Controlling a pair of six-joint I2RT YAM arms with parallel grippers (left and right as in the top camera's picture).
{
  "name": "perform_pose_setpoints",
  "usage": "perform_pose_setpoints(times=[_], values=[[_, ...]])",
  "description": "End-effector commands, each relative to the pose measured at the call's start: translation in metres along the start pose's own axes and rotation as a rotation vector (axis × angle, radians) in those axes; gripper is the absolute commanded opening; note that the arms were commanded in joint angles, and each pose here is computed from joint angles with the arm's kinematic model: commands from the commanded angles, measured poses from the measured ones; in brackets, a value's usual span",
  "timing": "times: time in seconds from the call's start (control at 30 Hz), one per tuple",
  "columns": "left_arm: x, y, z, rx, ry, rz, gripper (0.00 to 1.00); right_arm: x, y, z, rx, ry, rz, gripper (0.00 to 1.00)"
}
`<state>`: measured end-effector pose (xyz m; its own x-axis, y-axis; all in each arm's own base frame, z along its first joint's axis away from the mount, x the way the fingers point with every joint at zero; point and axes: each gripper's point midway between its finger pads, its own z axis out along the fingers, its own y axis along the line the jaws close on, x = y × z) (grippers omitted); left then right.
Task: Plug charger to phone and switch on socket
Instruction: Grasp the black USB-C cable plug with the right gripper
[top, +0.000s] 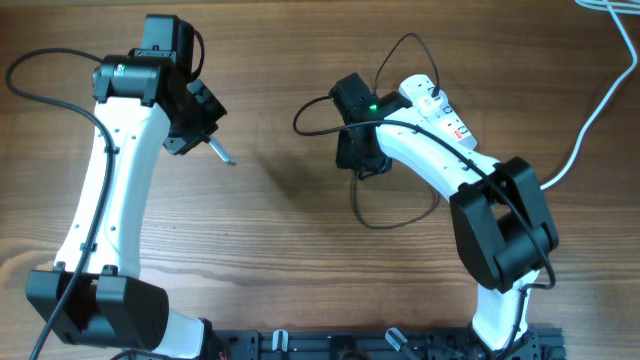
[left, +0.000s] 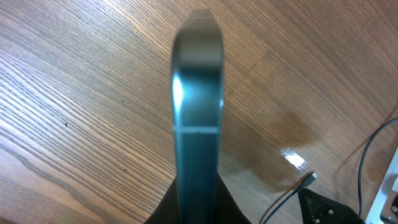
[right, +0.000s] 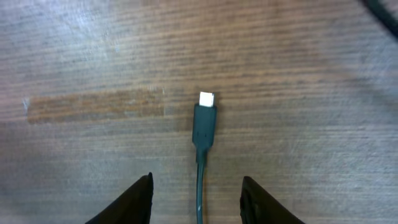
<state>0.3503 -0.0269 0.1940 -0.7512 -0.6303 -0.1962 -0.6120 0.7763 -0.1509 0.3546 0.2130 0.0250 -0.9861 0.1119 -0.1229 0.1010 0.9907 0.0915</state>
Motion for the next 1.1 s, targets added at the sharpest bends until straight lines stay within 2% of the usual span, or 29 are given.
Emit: perform_pose_setpoints(times=[0.0,0.23,0.43,0.67,0.9,1.07], values=[[-0.002,-0.001,0.001,-0.007,-0.011,-0.014,0.04,-0.006,-0.006,0.003,0.034,-0.030,-0.016,0.45],[-0.004,-0.002,0.001,-0.001,-0.016,-0.015,0.04,-0.005,-0.008,0.010,0.049,-0.019,-0.016,0.41],[-0.004,-0.002,0.001,-0.001,-0.017,-0.014,0.04,0.014,-0.011,0.032,0.057,0.081,-0.018,0.39],[-0.005,-0.003,0.001,0.004,-0.021,-0.014,0.04,0.009,-0.007,0.035,0.046,0.059,-0.019,0.38],[-0.005,-0.003,0.001,0.004,-0.021,-0.014,0.04,0.012,-0.009,0.040,0.054,0.076,-0.016,0.27],[-0.005,-0.003,0.001,0.004,-0.022,-0.014,0.04,0.016,-0.007,0.040,0.041,0.096,-0.015,0.27]])
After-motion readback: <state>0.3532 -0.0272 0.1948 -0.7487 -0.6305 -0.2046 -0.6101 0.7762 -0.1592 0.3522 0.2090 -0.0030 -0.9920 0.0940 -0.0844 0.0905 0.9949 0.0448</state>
